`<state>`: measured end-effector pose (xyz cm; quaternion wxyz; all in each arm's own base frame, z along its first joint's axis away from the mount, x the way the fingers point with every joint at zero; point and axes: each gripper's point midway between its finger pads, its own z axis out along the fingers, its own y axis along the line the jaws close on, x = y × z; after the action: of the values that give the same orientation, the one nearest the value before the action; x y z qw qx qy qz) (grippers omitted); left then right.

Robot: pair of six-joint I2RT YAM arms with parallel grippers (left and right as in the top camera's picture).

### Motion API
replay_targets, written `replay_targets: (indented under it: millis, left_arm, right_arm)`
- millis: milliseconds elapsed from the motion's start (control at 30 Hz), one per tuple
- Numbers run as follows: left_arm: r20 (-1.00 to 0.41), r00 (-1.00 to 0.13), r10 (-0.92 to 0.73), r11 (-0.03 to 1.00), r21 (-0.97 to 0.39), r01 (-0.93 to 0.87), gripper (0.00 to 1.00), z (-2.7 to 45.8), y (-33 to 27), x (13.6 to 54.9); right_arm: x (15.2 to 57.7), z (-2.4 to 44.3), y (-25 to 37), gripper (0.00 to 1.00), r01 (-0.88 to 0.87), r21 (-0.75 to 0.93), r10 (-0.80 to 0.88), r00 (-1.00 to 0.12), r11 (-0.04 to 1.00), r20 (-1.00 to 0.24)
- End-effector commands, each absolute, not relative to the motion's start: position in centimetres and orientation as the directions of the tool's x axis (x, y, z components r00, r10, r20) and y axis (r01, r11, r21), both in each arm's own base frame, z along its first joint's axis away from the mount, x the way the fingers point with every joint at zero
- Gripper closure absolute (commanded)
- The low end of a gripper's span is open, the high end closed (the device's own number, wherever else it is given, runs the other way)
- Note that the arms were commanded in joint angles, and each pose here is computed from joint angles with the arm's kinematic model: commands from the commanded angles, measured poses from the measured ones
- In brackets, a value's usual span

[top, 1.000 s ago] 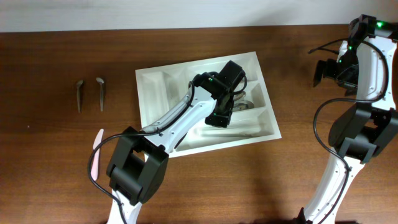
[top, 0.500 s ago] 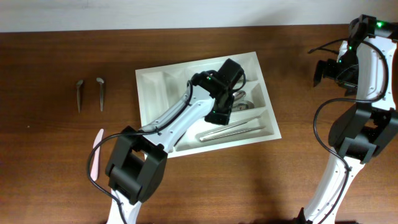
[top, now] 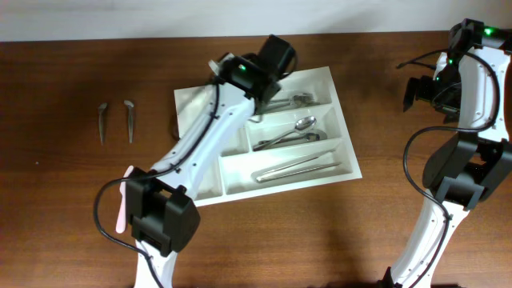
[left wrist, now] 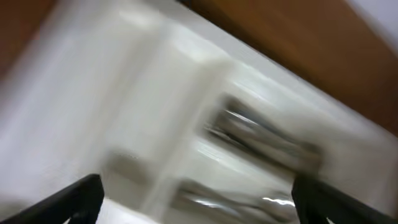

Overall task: Pack container
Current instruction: 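Open the left gripper to release the tongs in the tray, then move the left gripper to the upper spoon and grasp its handle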

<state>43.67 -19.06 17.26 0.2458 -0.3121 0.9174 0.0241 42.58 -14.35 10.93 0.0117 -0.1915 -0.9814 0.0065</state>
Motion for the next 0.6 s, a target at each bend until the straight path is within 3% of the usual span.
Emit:
replay_targets:
  millis: [0,100,200,300,433,567]
  left_arm:
    - [-0.546,-0.795,-0.265,0.873,0.214,-0.437,0.01,19.3,-12.7,43.7]
    - [-0.467,-0.857,-0.217,0.813,0.4,-0.424,0.01,19.4,-7.9,41.5]
    - [-0.422,-0.866,-0.267,0.774,0.442,-0.454,0.01,19.3,-4.5,40.7]
    - [-0.352,-0.9,-0.259,0.826,0.403,-0.395,0.01,18.4,-3.1,41.7]
    - [-0.206,-0.978,0.027,0.987,0.161,-0.006,0.01,16.5,-5.2,44.1]
    - [-0.215,-0.975,-0.058,0.985,0.144,-0.09,0.01,16.5,-1.0,44.8]
  right_arm:
    - [42.6,11.0,-14.0,0.01,0.365,-0.009,0.365,-0.931,0.931,0.019]
    - [42.6,11.0,-14.0,0.01,0.365,-0.009,0.365,-0.931,0.931,0.019]
    - [42.6,11.0,-14.0,0.02,0.365,-0.009,0.365,-0.931,0.931,0.019]
    - [42.6,11.0,-14.0,0.01,0.365,-0.009,0.365,-0.931,0.931,0.019]
    - [42.6,11.0,-14.0,0.01,0.365,-0.009,0.365,-0.931,0.931,0.019]
    - [42.6,11.0,-14.0,0.01,0.365,-0.009,0.365,-0.931,0.931,0.019]
